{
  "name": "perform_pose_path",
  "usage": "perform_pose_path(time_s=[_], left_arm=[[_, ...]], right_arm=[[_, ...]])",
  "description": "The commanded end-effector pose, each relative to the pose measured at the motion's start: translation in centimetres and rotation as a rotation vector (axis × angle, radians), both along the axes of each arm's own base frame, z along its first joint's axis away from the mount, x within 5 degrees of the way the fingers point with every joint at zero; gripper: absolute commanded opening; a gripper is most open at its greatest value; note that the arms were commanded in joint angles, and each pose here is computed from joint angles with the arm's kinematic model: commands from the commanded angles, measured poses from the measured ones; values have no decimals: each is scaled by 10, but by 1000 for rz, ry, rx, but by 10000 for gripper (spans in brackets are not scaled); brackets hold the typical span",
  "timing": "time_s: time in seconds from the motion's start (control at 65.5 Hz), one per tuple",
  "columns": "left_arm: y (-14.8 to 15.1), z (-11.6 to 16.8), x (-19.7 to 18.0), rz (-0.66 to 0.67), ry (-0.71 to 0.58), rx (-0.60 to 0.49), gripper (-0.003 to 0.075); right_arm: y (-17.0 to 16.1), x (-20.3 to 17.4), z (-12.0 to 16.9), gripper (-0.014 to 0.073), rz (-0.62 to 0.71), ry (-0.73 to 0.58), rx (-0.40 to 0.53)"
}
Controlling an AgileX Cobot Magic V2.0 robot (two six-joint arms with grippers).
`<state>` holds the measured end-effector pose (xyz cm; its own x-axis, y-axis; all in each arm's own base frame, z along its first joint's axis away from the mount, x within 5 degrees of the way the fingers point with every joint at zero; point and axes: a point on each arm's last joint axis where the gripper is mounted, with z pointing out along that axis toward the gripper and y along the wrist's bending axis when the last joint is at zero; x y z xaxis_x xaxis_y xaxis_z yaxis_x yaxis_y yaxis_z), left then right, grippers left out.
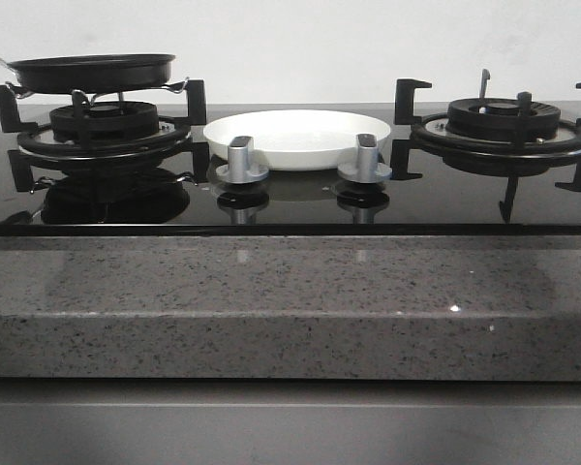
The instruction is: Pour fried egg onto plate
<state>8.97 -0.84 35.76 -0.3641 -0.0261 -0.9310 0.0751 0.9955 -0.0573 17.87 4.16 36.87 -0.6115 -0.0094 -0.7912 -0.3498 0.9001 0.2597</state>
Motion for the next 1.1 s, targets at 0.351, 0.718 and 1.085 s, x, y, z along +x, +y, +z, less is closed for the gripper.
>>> perform_pose_path(time_s=[0.351, 0.718, 1.085], left_arm=[[1, 13, 4, 10, -92, -8, 440], [1, 13, 4, 10, -92, -8, 440], [1, 13, 4, 10, -92, -8, 440]], right_arm=[[49, 93, 15, 435, 168, 12, -28], [65, 184, -8, 429, 163, 216, -69], [75, 243, -20, 429, 163, 319, -150]])
